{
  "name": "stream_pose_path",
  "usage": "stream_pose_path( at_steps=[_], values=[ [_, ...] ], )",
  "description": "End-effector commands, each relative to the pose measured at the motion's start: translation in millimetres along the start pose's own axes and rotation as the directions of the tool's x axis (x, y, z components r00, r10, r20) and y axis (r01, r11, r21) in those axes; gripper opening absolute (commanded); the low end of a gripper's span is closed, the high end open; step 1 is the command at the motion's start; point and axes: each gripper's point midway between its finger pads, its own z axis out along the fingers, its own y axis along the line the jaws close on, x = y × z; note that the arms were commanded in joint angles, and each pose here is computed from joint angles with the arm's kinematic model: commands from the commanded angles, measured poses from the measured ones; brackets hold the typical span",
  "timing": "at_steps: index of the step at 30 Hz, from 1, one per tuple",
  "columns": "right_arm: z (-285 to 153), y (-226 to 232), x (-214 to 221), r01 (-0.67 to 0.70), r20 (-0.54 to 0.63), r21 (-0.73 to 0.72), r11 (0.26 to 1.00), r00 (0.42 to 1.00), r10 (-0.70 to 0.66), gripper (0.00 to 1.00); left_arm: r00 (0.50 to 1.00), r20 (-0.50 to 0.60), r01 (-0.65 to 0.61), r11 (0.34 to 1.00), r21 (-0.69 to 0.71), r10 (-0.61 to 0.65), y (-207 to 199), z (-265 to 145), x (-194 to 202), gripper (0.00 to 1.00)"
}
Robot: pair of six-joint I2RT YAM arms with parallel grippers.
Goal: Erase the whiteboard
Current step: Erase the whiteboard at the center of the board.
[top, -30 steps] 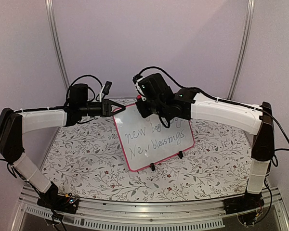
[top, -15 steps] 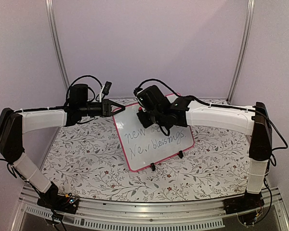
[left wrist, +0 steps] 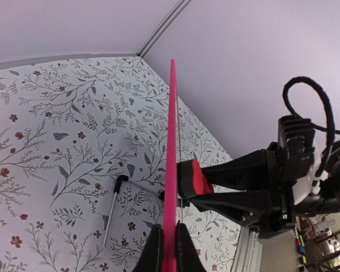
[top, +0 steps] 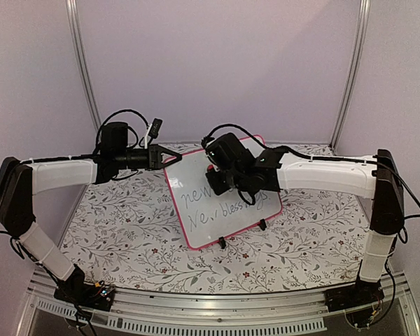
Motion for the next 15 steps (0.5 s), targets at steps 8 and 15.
stream_pose_path(
  at_steps=[8, 15],
  values=[
    [-2, 3, 58, 0.029, -0.149, -0.022, 0.999, 0.988, -0.032, 0.0, 0.997, 0.042, -0.071, 0.996, 0.055, 0.069, -20, -3, -14, 0.0],
    [-7, -6, 50, 0.015, -0.124, 0.021, 1.0, 0.992, -0.012, 0.0, 0.997, 0.041, -0.072, 0.996, 0.058, 0.069, -21, -3, -13, 0.0]
  ],
)
